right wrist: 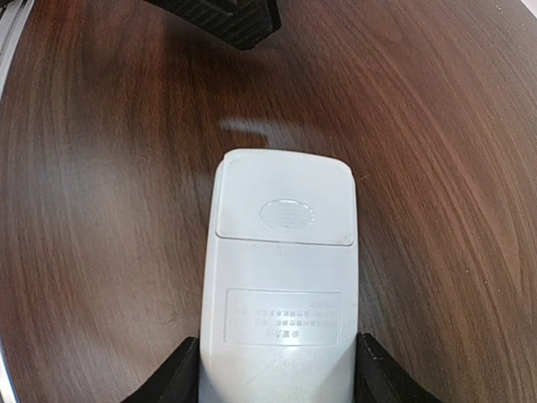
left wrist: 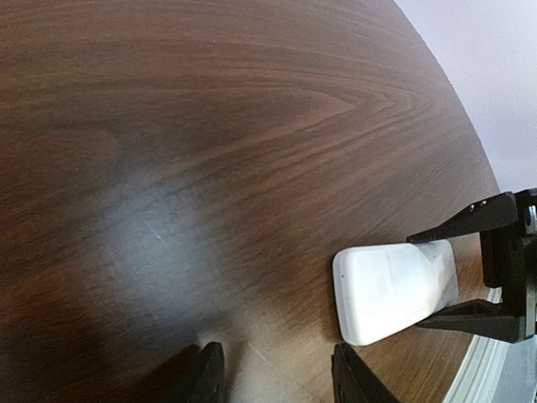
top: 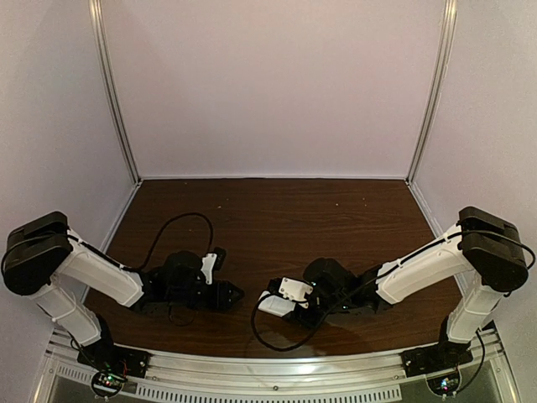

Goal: Load the batteries into the remote control
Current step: Press the battery cover on the remote control without the battery cover.

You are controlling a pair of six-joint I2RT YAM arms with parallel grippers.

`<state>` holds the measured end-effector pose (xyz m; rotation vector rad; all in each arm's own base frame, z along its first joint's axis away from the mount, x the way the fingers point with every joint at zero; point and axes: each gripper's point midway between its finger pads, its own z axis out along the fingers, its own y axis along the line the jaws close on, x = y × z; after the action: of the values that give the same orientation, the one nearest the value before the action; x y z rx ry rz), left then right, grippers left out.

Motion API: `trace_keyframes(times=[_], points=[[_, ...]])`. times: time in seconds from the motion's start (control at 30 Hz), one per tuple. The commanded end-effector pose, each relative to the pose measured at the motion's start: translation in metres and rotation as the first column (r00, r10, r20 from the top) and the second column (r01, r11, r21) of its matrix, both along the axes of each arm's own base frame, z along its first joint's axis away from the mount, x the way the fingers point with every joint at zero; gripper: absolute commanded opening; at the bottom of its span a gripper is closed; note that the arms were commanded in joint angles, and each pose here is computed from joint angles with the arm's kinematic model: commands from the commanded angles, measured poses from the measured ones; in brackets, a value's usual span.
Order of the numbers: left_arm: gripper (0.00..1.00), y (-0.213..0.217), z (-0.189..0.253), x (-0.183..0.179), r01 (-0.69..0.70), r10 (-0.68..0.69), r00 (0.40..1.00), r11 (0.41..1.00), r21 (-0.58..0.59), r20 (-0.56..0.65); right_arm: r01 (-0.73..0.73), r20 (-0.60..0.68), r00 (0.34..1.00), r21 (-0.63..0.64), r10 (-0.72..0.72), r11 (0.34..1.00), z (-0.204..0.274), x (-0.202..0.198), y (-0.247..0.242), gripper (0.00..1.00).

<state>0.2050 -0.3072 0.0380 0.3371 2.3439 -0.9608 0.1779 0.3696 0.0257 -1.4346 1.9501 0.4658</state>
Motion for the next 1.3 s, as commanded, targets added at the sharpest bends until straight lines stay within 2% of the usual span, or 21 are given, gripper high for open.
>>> trace_keyframes(times=[0.0,0.5,0.73,0.83,1.03,1.27], points=[[0.44,-0.008,0.004,0.0,0.033,-0.033,0.999,0.999,-0.038,0.009,0.02,-0.007,1.0,-0.019,-0.02,1.0,-0.009,0.002,-0.005,0.37],[0.36,-0.043,0.02,0.002,0.135,-0.131,0.991,0.981,-0.141,0.038,0.01,-0.006,1.0,-0.025,-0.01,1.0,-0.011,0.003,-0.001,0.35],[0.35,-0.057,0.014,-0.005,0.174,-0.172,0.985,0.975,-0.138,0.022,0.012,-0.005,1.0,-0.028,-0.012,1.0,-0.011,0.003,-0.001,0.34],[0.34,-0.06,0.007,-0.006,0.176,-0.177,0.984,0.977,-0.118,0.006,0.017,-0.006,1.0,-0.029,-0.017,0.999,-0.011,0.004,-0.001,0.34],[0.28,-0.06,-0.013,-0.006,0.17,-0.17,0.985,0.985,-0.001,-0.028,0.017,-0.008,1.0,-0.031,-0.017,0.999,-0.012,0.004,-0.001,0.34],[0.09,-0.053,-0.031,-0.01,0.161,-0.156,0.985,0.985,0.065,-0.076,0.025,-0.007,1.0,-0.034,-0.025,0.999,-0.014,0.005,-0.002,0.33]])
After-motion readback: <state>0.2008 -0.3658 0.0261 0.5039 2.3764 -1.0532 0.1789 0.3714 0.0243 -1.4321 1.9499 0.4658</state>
